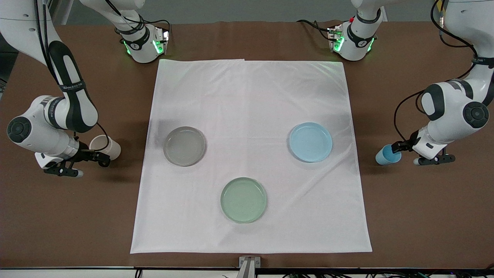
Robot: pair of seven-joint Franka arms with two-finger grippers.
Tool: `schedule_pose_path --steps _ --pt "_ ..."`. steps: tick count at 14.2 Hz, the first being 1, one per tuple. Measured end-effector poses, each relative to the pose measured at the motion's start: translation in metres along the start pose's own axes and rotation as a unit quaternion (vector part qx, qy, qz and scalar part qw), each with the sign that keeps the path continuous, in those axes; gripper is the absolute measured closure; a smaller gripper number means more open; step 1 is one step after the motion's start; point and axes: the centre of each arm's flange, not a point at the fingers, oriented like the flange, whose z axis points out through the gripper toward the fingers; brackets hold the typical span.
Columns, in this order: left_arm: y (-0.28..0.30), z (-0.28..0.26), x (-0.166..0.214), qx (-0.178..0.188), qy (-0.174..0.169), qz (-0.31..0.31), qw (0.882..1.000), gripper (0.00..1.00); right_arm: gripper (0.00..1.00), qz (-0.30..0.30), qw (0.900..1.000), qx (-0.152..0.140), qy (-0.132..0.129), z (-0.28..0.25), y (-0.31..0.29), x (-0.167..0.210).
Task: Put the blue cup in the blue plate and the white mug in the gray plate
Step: 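Grasp the white mug with the right gripper while the left gripper grasps the cup, then carry the mug over the gray plate while the left gripper carries the cup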
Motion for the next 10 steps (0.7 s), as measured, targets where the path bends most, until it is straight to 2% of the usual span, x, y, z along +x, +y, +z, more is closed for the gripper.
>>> schedule_pose_path --steps 5,6,7,8,10 --pt "0.002 0.005 0.001 -0.001 -0.002 0.002 1.0 0.89 0.16 0.0 1.0 -0.001 -0.01 0.014 0.0 -0.002" --pt "0.004 0.003 0.002 -0.001 0.001 0.003 1.0 0.97 0.28 0.0 1.0 -0.001 -0.011 0.015 0.0 -0.002" --pt "0.006 0.0 0.004 -0.002 0.005 0.005 1.0 0.97 0.34 0.0 1.0 -0.001 -0.012 0.016 0.0 -0.002" --pt "0.009 -0.003 0.007 -0.002 0.009 0.007 1.0 0.97 0.35 0.0 1.0 -0.001 -0.013 0.017 0.0 -0.002" --pt "0.021 -0.015 0.011 -0.006 0.02 0.012 1.0 0.97 0.53 0.0 1.0 -0.001 -0.013 0.018 0.0 -0.002"
